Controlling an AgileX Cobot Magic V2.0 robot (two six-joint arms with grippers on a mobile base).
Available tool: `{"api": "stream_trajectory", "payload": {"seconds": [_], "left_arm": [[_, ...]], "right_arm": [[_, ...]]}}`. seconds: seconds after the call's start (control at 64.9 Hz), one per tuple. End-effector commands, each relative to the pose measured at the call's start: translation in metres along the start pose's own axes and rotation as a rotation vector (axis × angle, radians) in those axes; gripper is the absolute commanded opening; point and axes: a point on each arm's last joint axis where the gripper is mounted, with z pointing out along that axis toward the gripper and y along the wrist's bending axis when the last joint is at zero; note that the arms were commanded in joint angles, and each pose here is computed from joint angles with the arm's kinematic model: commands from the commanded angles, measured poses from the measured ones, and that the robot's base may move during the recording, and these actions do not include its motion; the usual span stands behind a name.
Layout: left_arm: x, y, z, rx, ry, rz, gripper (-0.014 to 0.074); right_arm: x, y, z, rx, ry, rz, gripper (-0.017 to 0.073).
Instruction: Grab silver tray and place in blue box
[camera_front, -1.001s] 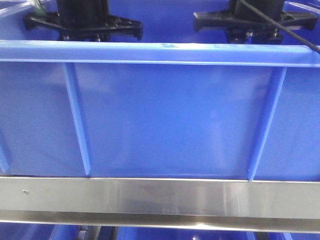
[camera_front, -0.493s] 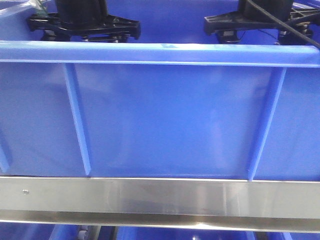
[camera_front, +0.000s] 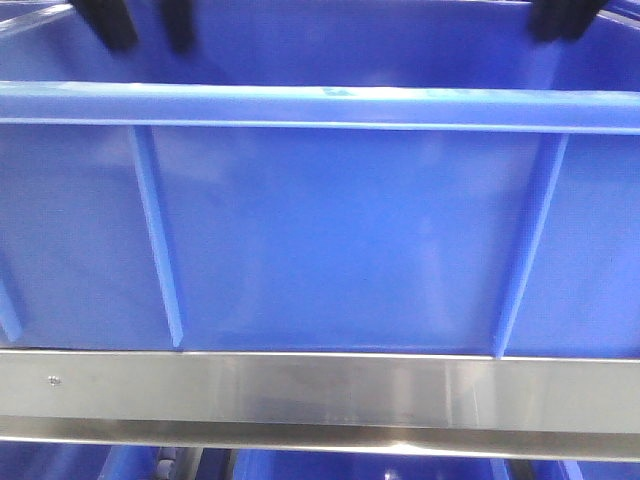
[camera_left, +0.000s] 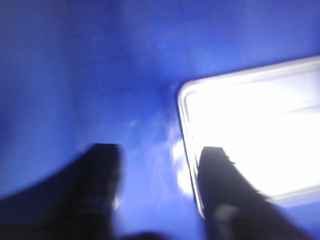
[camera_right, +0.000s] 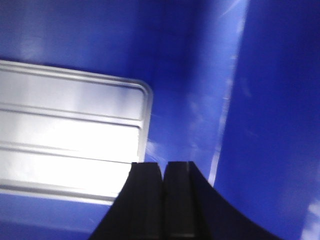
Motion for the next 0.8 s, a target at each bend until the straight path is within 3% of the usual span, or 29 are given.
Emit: {"api": "stream_trajectory", "payload": {"seconds": [0.0, 0.062, 0.385, 0.601, 0.786], "left_arm": [[0.006, 0.007, -0.047, 0.029, -0.124, 0.004, -0.0031], [0.015, 0.01, -0.057, 0.044, -0.148, 0.001, -0.0115], [0.093, 0.03, -0.102, 0.124, -0.342, 0.024, -0.0095], [0.15, 0.044, -0.128, 0.204, -0.574, 0.1, -0.0095], [0.198, 0.059, -0.153, 0.27, -0.749, 0.115, -0.0094]], "right_arm": [[0.006, -0.012, -0.035, -0.001, -0.153, -0.023, 0.0057], [0.016, -0.016, -0.044, -0.01, -0.185, -0.024, 0.0057], [0.08, -0.039, -0.091, -0.072, -0.424, -0.101, 0.0057], [0.13, -0.056, -0.121, -0.107, -0.62, -0.129, 0.0057], [0.174, -0.07, -0.139, -0.12, -0.795, -0.169, 0.0057]]}}
